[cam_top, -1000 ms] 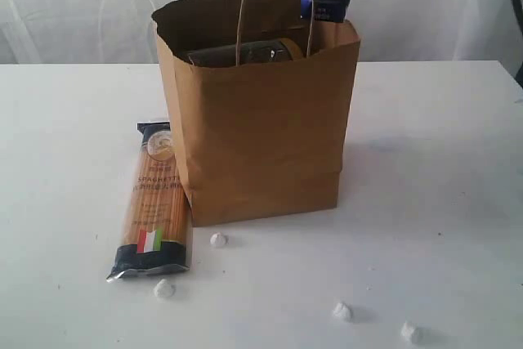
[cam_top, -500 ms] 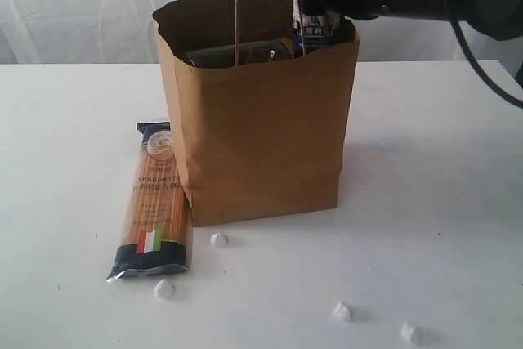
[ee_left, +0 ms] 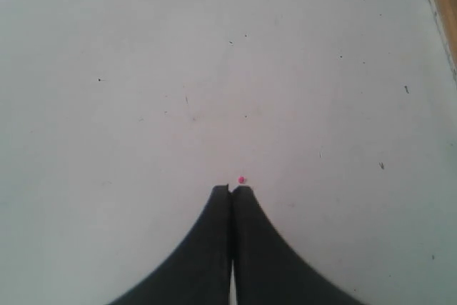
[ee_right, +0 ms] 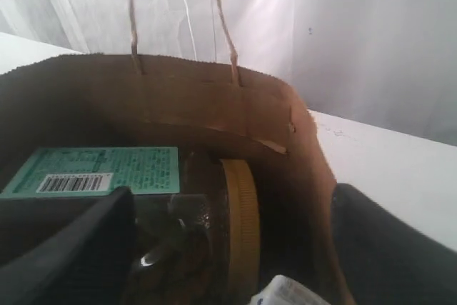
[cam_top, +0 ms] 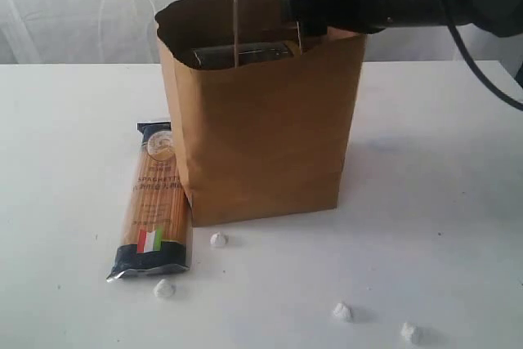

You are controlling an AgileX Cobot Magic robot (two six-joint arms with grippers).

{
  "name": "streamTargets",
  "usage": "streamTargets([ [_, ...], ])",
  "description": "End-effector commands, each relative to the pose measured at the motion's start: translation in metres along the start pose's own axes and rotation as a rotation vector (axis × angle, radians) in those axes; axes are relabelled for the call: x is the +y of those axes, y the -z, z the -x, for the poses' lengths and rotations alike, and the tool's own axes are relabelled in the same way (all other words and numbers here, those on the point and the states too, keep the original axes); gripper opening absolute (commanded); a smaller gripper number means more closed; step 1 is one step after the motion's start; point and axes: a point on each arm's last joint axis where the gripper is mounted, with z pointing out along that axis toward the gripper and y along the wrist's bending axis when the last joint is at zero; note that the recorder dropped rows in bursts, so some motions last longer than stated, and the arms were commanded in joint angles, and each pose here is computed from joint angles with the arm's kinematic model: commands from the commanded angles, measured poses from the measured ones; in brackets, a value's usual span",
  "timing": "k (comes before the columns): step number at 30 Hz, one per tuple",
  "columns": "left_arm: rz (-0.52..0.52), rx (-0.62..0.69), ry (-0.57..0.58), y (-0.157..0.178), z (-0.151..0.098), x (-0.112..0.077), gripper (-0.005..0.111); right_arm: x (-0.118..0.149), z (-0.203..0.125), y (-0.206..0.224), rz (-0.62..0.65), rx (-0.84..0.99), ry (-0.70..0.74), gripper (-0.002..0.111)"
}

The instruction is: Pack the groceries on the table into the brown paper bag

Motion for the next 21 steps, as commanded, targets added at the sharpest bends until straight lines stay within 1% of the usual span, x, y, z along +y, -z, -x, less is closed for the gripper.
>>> streamTargets([
  [1, -0.006, 0.005, 0.006, 0.0, -0.002, 0.0, 0.0, -0.001, 0.005, 0.003, -0.002, -0.026, 0.0, 0.071],
  [5, -0.006, 0.005, 0.006, 0.0, -0.002, 0.0, 0.0, -0.001, 0.005, 0.003, -0.002, -0.024, -0.002, 0.071],
  [8, -0.006, 0.005, 0.006, 0.0, -0.002, 0.0, 0.0, -0.001, 0.01, 0.011, -0.001, -0.047, -0.002, 0.071],
  [12, -0.006, 0.005, 0.006, 0.0, -0.002, 0.0, 0.0, 0.0, 0.032, 0.045, 0.002, -0.147, 0.003, 0.071],
  [14, -0.006, 0.005, 0.006, 0.0, -0.002, 0.0, 0.0, 0.0, 0.043, 0.066, -0.006, -0.203, 0.059, 0.069],
  [17, -0.006, 0.005, 0.006, 0.0, -0.002, 0.0, 0.0, -0.001, 0.055, 0.103, -0.042, -0.275, 0.176, 0.063],
  [18, -0.006, 0.005, 0.006, 0.0, -0.002, 0.0, 0.0, -0.002, 0.057, 0.113, -0.059, -0.279, 0.214, 0.059],
  [19, -0.006, 0.005, 0.006, 0.0, -0.002, 0.0, 0.0, -0.004, 0.058, 0.122, -0.082, -0.274, 0.256, 0.054],
  [21, -0.006, 0.005, 0.006, 0.0, -0.002, 0.0, 0.0, -0.009, 0.055, 0.135, -0.141, -0.227, 0.348, 0.04],
])
